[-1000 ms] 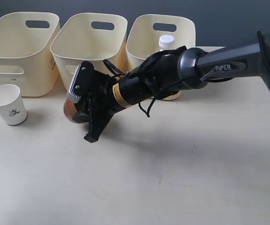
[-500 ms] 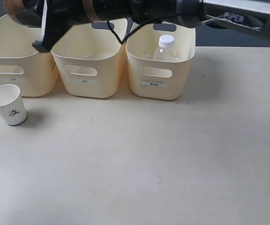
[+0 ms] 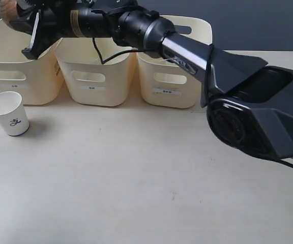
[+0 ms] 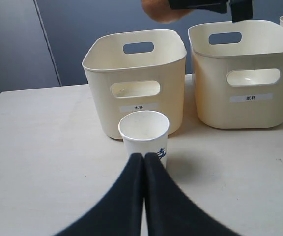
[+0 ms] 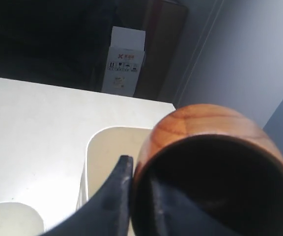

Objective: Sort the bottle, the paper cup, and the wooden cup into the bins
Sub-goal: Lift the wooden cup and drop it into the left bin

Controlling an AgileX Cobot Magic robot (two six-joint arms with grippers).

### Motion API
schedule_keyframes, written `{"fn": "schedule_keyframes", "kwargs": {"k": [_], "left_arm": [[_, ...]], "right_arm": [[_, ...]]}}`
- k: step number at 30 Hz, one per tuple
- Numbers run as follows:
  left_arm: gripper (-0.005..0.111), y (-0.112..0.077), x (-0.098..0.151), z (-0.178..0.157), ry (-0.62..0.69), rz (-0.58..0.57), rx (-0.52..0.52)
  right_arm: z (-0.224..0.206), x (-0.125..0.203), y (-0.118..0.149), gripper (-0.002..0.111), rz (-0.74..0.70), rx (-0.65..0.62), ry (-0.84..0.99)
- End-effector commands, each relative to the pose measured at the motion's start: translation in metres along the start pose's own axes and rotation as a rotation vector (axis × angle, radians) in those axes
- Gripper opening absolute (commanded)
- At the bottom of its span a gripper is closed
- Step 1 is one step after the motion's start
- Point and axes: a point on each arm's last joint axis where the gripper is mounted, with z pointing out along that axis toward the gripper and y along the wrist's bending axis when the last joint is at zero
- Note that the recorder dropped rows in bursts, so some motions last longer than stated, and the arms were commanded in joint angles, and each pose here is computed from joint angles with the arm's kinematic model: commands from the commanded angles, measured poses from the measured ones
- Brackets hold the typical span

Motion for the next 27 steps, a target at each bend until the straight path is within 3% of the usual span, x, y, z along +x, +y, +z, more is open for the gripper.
{"fn": "schedule_keyframes", "kwargs": {"k": [1,14,19,27], "left_arm": [[0.000,0.000,-0.002,0.000,-0.013,-0.002,0.000],[0.000,0.000,-0.002,0.000,-0.013,-0.002,0.000],[0.000,0.000,-0.002,0.000,-0.013,-0.002,0.000],[0.000,0.000,-0.002,0.000,-0.013,-0.002,0.000]], "right_arm": [[0.004,0.013,-0.002,-0.001,0.019,0.016,0.012],[0.010,0.036,0.000,0.000,0.044,0.034,0.049],[0.013,0.044,0.003,0.020,0.052,0.027,0.061],[0.012,0.038,0.005,0.023,0.042,-0.005,0.044]]}}
